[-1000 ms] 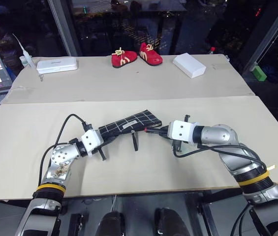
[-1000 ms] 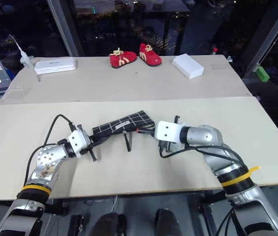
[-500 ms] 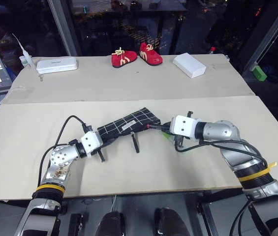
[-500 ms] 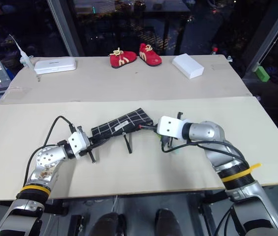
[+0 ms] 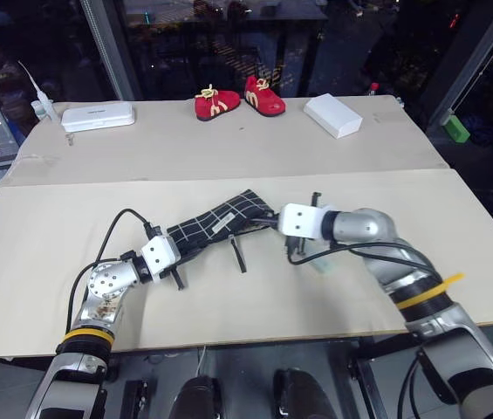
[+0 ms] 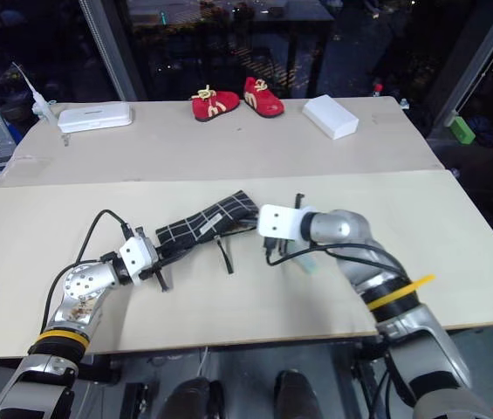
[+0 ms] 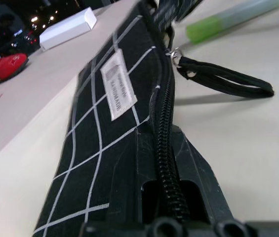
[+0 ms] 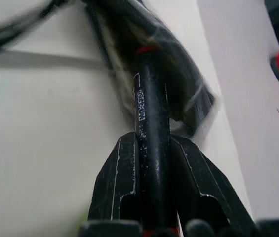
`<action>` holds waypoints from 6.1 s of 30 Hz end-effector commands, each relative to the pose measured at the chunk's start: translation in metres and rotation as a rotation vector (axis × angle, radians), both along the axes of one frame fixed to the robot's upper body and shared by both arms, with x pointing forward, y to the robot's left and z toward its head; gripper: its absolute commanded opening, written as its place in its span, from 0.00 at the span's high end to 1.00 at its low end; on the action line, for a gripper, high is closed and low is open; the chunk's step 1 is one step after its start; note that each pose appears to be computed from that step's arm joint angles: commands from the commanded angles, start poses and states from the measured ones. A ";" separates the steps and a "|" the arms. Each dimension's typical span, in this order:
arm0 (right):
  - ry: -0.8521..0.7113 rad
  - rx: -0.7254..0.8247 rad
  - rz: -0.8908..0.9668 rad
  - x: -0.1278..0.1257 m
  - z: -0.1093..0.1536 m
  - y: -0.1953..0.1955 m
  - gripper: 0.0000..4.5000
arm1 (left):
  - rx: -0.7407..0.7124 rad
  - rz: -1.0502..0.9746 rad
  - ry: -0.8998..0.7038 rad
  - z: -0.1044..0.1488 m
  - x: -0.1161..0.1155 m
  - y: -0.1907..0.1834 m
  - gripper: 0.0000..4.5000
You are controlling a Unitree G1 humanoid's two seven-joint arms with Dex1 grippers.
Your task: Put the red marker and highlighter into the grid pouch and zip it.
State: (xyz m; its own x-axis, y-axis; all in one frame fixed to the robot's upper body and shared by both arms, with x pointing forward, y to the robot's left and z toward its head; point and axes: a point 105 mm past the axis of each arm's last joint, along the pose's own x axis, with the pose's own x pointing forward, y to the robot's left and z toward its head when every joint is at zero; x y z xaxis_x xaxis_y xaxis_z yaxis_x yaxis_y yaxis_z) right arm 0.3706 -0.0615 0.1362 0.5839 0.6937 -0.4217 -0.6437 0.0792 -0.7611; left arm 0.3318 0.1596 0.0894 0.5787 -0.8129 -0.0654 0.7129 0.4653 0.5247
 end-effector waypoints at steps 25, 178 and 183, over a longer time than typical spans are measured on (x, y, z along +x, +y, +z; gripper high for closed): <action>-0.134 0.073 0.163 0.008 0.014 0.032 0.23 | -0.024 -0.025 -0.047 0.011 0.002 -0.008 1.00; 0.261 0.284 0.049 -0.013 0.055 -0.021 0.11 | -0.194 0.013 0.019 0.024 0.002 -0.022 1.00; 0.541 0.320 0.100 -0.061 0.040 -0.061 0.11 | -0.206 0.030 0.020 0.027 0.005 -0.019 1.00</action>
State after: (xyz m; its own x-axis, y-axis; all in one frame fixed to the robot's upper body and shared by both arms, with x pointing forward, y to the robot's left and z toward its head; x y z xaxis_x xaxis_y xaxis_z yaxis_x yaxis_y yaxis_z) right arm 0.3225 -0.1196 0.1667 0.3141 0.8474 -0.4282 -0.9322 0.1900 -0.3079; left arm 0.3351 0.1394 0.1009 0.6024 -0.7974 0.0368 0.7315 0.5699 0.3742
